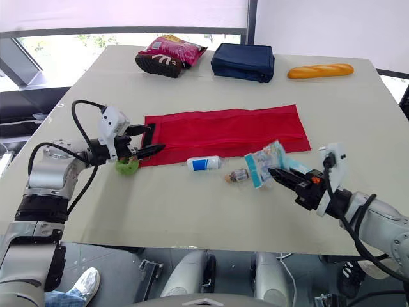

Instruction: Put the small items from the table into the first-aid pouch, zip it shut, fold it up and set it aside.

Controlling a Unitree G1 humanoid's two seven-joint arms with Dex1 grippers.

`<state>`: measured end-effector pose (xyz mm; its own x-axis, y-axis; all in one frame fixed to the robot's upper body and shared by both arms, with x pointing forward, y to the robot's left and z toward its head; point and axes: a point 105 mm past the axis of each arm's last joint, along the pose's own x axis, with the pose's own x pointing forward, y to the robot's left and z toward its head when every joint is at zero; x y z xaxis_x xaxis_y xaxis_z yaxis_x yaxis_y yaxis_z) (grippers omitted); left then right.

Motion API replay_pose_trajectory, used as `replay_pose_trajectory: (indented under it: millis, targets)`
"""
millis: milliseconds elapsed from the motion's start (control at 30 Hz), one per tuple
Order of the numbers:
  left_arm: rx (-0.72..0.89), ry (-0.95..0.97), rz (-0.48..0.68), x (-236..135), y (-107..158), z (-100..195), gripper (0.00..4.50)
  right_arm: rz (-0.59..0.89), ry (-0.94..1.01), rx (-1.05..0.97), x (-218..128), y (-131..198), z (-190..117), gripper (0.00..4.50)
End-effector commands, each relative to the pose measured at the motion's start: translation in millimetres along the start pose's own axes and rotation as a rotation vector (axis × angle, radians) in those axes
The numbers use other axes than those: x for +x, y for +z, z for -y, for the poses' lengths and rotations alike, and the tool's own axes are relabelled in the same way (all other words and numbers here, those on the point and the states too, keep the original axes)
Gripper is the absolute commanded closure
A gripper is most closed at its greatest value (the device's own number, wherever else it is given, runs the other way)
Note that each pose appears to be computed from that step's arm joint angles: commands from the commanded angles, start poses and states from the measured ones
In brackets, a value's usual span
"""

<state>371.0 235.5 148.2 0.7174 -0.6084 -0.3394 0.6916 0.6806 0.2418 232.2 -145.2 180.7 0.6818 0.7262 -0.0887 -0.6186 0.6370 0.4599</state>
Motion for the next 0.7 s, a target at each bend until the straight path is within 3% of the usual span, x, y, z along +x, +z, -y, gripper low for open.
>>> replay_pose_trajectory:
  millis: [33,400,500,700]
  targets:
    - [0.062,-0.021,0.016,8,7,-2,0.04,0.054,0.027,-0.04,-7,13,-12,4.46]
    - [0.113,-0.121,-0.069,34,-7,3,0.04,0.058,0.005,-0.058,-7,12,-14,4.46]
    - [0.132,-0.135,-0.085,35,-10,3,0.82,0.062,-0.002,-0.063,-8,13,-13,4.46]
    - [0.128,-0.191,0.001,37,11,7,3.75,0.059,0.003,-0.061,-5,12,-15,4.46]
